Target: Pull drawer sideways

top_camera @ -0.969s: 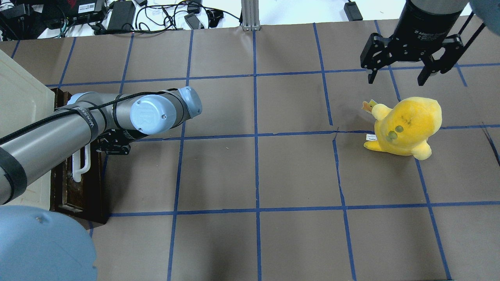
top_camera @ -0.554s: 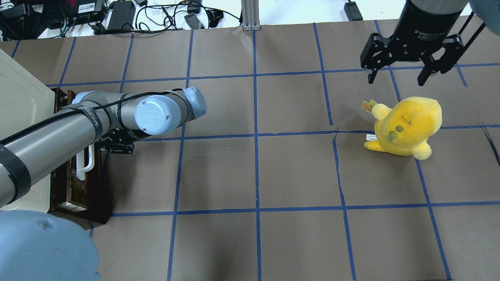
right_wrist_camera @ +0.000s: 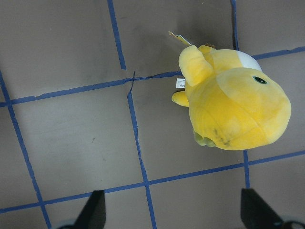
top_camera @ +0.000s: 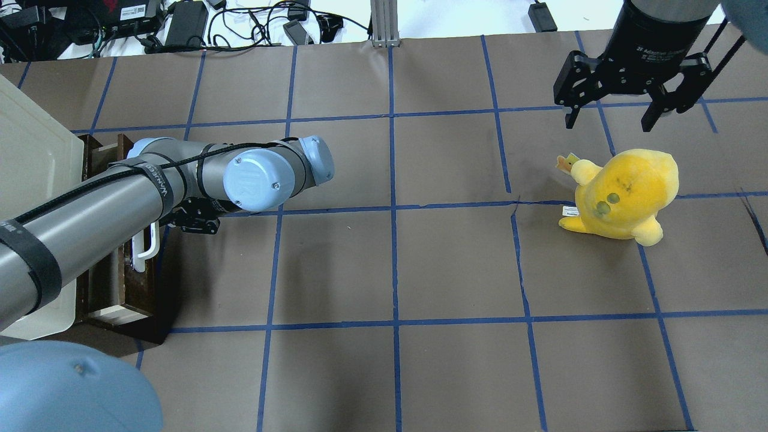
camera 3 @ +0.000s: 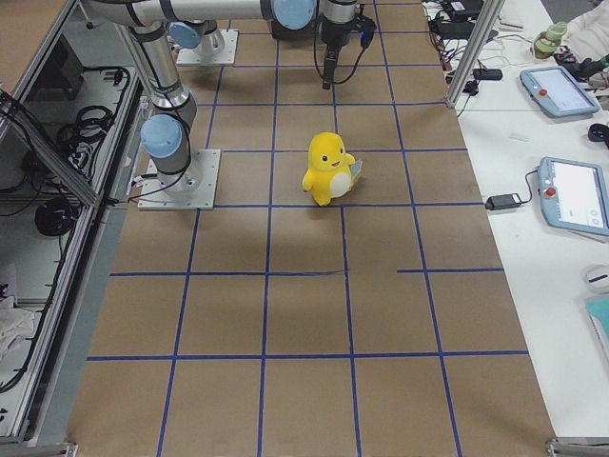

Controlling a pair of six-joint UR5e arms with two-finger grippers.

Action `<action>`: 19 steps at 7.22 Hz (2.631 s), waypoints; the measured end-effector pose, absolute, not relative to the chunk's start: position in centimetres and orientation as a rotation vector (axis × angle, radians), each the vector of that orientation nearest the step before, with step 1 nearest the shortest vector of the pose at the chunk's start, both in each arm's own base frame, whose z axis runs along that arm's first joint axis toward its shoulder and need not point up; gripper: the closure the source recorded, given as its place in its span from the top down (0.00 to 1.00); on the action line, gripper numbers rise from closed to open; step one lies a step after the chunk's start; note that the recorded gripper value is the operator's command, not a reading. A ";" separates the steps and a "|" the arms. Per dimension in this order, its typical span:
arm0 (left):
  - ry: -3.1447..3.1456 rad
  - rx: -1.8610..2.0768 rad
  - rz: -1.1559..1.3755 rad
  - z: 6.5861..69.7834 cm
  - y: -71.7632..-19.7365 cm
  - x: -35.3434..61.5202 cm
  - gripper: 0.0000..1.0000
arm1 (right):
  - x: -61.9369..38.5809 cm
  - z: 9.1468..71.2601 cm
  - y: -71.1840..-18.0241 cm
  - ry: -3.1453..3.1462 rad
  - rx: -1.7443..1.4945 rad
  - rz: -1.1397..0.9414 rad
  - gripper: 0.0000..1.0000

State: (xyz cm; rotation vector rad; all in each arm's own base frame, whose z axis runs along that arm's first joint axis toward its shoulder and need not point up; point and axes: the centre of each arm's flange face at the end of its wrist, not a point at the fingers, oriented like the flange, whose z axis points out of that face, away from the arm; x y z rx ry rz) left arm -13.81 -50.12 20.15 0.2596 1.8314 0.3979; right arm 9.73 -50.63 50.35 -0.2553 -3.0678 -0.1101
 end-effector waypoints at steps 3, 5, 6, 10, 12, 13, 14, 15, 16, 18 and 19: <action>1.832 0.287 0.383 20.1 -49.6 -15.5 0.19 | 9.7 50.3 -50.6 -3.068 -0.255 -0.110 1.00; 1.828 0.304 0.374 20.1 -49.3 -16.4 0.19 | 9.7 50.3 -50.6 -3.068 -0.255 -0.111 1.00; 1.828 0.306 0.371 20.1 -49.3 -16.5 0.20 | 9.7 50.3 -50.6 -3.068 -0.256 -0.111 1.00; 1.834 0.288 0.388 19.9 -49.6 -15.6 1.00 | 9.7 50.3 -50.6 -3.068 -0.255 -0.112 1.00; 1.834 0.288 0.388 19.9 -49.6 -15.6 1.00 | 9.7 50.3 -50.6 -3.068 -0.255 -0.110 1.00; 1.834 0.288 0.388 19.9 -49.6 -15.6 1.00 | 9.7 50.3 -50.6 -3.068 -0.255 -0.110 1.00; 1.834 0.288 0.388 19.9 -49.6 -15.6 1.00 | 9.8 50.3 -50.6 -3.068 -0.255 -0.111 1.00; 1.834 0.288 0.388 19.9 -49.6 -15.6 1.00 | 9.8 50.3 -50.6 -3.068 -0.255 -0.111 1.00; 1.834 0.288 0.388 19.9 -49.6 -15.6 1.00 | 9.7 50.3 -50.6 -3.068 -0.255 -0.111 1.00; 1.834 0.288 0.388 19.9 -49.6 -15.6 1.00 | 9.8 50.3 -50.6 -3.068 -0.255 -0.111 1.00; 1.834 0.288 0.388 19.9 -49.6 -15.6 1.00 | 9.8 50.3 -50.6 -3.068 -0.255 -0.111 1.00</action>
